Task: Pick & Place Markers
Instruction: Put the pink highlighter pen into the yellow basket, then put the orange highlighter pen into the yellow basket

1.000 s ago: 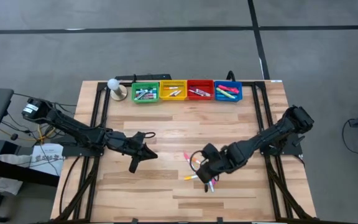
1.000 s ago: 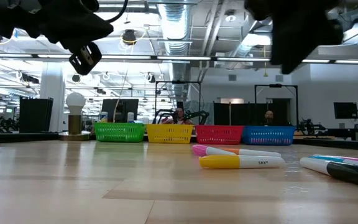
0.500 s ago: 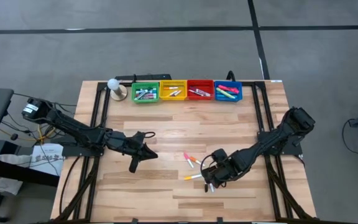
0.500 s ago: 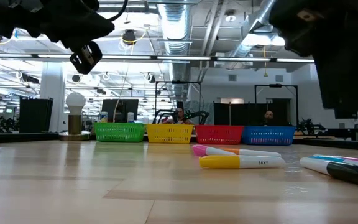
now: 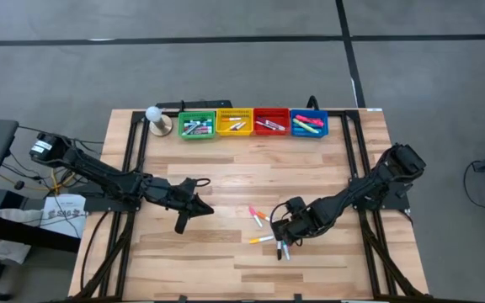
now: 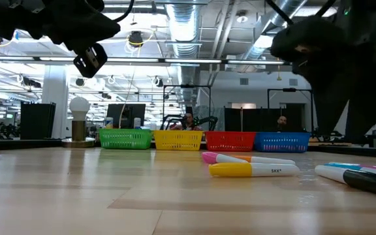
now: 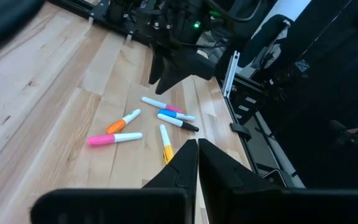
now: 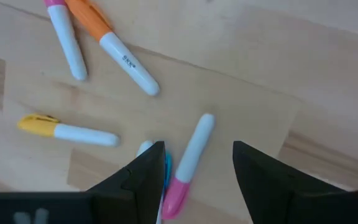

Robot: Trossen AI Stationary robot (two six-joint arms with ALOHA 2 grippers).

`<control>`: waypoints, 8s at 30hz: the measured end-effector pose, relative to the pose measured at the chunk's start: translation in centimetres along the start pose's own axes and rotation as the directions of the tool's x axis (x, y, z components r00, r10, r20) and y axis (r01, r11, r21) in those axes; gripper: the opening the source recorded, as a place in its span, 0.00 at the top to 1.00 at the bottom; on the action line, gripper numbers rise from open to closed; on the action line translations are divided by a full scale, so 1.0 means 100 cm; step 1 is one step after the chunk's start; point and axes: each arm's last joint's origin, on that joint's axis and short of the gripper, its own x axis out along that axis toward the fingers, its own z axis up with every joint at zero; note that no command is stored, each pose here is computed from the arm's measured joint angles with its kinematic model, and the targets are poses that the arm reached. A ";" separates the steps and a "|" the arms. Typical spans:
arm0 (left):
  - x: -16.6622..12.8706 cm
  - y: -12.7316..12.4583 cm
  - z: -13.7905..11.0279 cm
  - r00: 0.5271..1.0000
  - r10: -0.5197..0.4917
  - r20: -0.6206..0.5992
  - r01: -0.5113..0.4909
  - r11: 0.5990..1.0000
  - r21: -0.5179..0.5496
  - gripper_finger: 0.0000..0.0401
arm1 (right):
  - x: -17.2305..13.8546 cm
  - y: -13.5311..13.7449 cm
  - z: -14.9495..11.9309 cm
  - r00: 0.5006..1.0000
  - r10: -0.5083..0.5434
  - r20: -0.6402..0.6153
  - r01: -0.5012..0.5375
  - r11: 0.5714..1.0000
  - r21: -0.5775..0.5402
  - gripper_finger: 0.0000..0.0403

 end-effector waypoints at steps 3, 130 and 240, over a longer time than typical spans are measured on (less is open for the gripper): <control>0.000 0.000 0.000 1.000 0.000 0.000 0.000 1.000 0.000 0.97 | 0.006 -0.002 0.002 1.000 0.023 -0.001 -0.023 1.000 0.008 0.56; 0.006 0.000 0.004 0.995 0.028 0.095 -0.021 0.997 -0.069 0.97 | 0.001 0.030 0.092 0.869 0.480 0.120 -0.457 0.872 -0.177 1.00; 0.006 -0.003 0.021 0.932 0.095 0.350 -0.046 0.988 -0.144 0.97 | -0.086 0.090 0.127 0.514 0.787 0.341 -0.383 0.567 -0.729 0.90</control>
